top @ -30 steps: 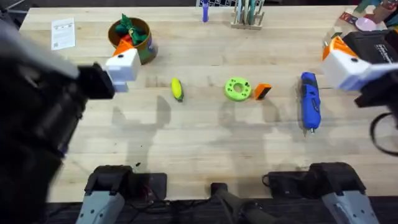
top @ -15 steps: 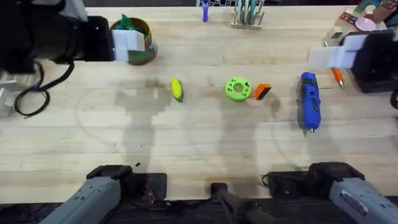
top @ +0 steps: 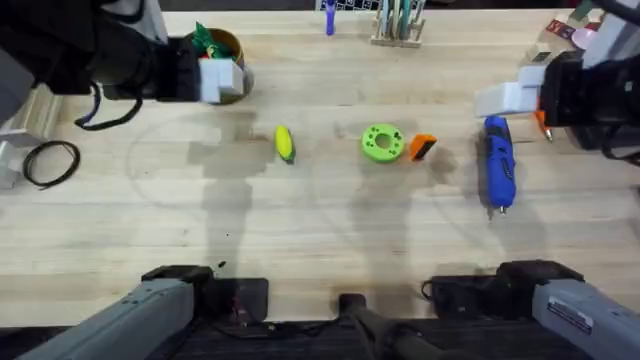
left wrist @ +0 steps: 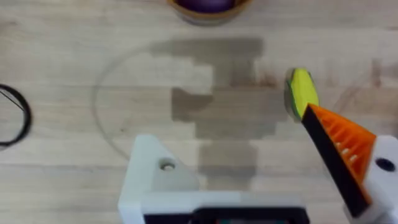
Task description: Pick up the gripper from the table and insert it into the empty holder that is missing its gripper. Then pick up a screw, insert it into the mounting hole, and use the screwdriver to tighten it. Finally, clean up the table by picking up the vegetable and placing it into the bucket.
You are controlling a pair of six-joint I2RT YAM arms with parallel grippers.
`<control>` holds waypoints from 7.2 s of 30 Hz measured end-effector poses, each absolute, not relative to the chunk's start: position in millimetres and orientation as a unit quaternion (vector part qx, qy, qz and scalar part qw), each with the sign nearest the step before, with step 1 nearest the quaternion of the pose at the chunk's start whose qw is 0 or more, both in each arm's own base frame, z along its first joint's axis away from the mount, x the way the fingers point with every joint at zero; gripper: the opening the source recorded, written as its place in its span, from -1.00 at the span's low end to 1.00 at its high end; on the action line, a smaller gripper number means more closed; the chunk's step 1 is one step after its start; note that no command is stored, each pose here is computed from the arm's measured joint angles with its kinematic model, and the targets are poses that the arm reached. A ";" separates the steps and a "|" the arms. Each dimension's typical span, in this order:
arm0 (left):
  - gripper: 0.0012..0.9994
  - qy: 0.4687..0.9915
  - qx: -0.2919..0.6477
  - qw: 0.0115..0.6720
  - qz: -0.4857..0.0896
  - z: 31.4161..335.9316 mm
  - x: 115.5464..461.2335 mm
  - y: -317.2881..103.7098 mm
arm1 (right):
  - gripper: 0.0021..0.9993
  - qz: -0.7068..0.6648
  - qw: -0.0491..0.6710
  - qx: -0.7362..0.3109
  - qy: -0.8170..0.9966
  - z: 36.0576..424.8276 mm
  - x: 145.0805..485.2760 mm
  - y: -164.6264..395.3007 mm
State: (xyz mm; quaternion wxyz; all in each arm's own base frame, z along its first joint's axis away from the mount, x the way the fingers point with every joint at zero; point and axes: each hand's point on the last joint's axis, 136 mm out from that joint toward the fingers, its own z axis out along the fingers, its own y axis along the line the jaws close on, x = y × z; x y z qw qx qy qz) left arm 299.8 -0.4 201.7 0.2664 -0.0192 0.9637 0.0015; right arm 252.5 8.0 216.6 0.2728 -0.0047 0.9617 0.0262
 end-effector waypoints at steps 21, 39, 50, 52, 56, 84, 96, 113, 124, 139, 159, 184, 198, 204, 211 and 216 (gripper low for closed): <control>0.97 0.991 -0.104 0.072 -0.041 105.0 303.0 -110.6 | 0.98 0.026 0.274 -0.005 0.961 217.3 252.9 8.0; 0.97 0.987 -0.158 -0.011 -0.003 40.3 305.0 -103.7 | 0.98 0.026 0.274 -0.005 0.961 217.4 253.0 8.0; 0.98 0.987 -0.158 -0.015 -0.003 32.6 307.2 -105.3 | 0.98 0.026 0.274 -0.005 0.961 217.4 253.0 8.0; 0.98 0.987 -0.159 -0.015 -0.003 32.4 307.2 -105.2 | 0.98 0.026 0.274 -0.005 0.961 217.4 253.0 8.0; 0.98 0.987 -0.159 -0.017 -0.004 32.1 306.7 -105.7 | 0.98 0.026 0.274 -0.005 0.961 217.4 252.9 8.0; -0.98 0.987 -0.162 -0.020 -0.008 32.9 306.6 -107.9 | 0.98 0.026 0.274 -0.005 0.961 217.5 253.0 8.0; -0.98 0.989 -0.145 0.026 -0.026 107.5 332.5 -114.7 | 0.98 0.026 0.274 -0.005 0.961 217.5 253.0 8.0; -0.94 0.985 -0.125 0.108 -0.054 176.1 336.0 -112.3 | 0.98 0.026 0.274 -0.005 0.961 217.5 253.0 8.0; 0.97 0.985 -0.123 0.108 -0.053 176.0 336.1 -112.3 | 0.98 0.026 0.274 -0.005 0.961 217.5 253.0 8.0; 0.97 0.981 -0.113 0.147 -0.052 222.1 302.4 -95.2 | 0.98 0.026 0.274 -0.005 0.961 217.5 253.0 8.0; 0.97 0.983 -0.054 0.177 -0.009 271.6 220.2 -53.0 | 0.98 0.026 0.274 -0.005 0.961 217.5 253.0 8.0; 0.97 0.949 -0.048 0.311 0.019 303.5 258.9 -34.9 | 0.98 0.026 0.274 -0.005 0.961 217.5 253.0 8.0; 0.97 0.916 -0.083 0.391 -0.034 256.4 244.2 -11.1 | 0.98 0.026 0.274 -0.005 0.961 217.5 253.0 8.0; 0.97 0.884 -0.036 0.459 -0.081 242.0 240.1 -25.0 | 0.98 0.026 0.274 -0.005 0.961 217.5 253.0 8.0; 0.97 0.833 0.030 0.541 -0.112 216.3 249.3 -43.2 | 0.98 0.026 0.274 -0.005 0.961 217.5 253.0 8.0; 0.97 0.782 0.075 0.608 -0.116 208.1 252.5 -52.1 | 0.98 0.026 0.274 -0.005 0.961 217.5 253.0 8.0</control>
